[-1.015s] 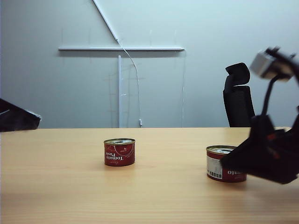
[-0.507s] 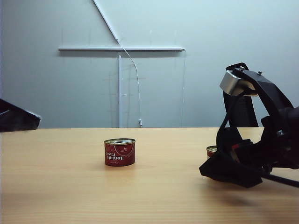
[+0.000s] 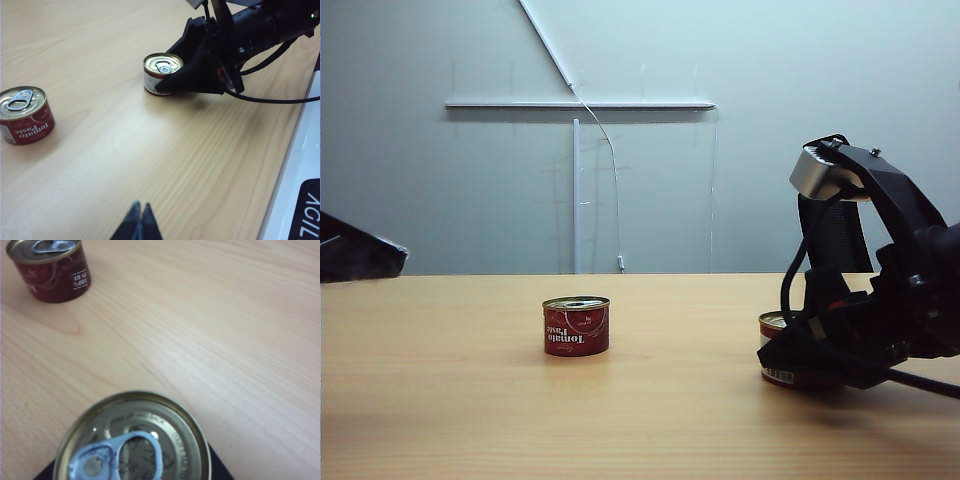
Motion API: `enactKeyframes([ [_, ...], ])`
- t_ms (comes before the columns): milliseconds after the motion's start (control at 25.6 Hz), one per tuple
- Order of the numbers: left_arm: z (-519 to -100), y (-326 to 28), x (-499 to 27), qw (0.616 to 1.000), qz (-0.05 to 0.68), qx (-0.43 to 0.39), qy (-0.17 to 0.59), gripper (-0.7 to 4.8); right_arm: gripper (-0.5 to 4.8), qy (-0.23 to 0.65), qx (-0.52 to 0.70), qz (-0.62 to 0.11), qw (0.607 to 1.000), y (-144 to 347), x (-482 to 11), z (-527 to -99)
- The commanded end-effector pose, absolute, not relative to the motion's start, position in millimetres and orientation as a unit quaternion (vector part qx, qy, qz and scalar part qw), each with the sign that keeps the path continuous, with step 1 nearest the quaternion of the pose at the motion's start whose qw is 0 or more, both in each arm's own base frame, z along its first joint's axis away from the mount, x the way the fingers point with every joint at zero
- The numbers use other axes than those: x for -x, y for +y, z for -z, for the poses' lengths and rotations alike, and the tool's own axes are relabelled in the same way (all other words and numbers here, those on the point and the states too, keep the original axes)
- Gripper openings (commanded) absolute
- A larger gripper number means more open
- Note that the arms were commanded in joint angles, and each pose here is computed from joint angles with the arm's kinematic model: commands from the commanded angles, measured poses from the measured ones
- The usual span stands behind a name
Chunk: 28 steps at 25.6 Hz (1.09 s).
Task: Stack a can of tomatoes on the right onto the can of tomatoes on the left.
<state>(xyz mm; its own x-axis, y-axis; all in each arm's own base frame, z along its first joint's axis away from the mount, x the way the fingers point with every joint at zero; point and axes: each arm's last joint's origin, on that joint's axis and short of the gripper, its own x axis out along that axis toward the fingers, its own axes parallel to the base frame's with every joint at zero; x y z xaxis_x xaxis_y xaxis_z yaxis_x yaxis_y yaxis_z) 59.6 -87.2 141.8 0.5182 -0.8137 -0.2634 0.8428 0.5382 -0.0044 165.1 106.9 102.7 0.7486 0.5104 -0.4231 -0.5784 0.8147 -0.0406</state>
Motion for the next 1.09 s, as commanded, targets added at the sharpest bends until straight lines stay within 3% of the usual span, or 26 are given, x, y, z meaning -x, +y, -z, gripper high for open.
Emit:
enactKeyframes([
  [39,-144,-87,-60,0.869,0.478,-0.058,0.111,-0.04,1.76,0.166,0.076,-0.29,0.939,109,-168,-110],
  [351,-144,-86,-61,0.873,0.471,-0.057,0.111,-0.04,1.76,0.086,-0.004,-0.314,0.946,121,-184,-139],
  [507,-144,-81,-68,0.892,0.435,-0.052,0.113,-0.04,1.76,0.129,-0.002,-0.378,0.917,143,-211,-161],
  [741,-144,-73,-77,0.916,0.382,-0.046,0.116,-0.04,1.75,0.139,0.026,-0.388,0.911,165,-243,-185],
  [1093,-144,-66,-83,0.931,0.342,-0.041,0.118,-0.04,1.75,0.194,0.055,-0.455,0.868,214,-288,-172],
])
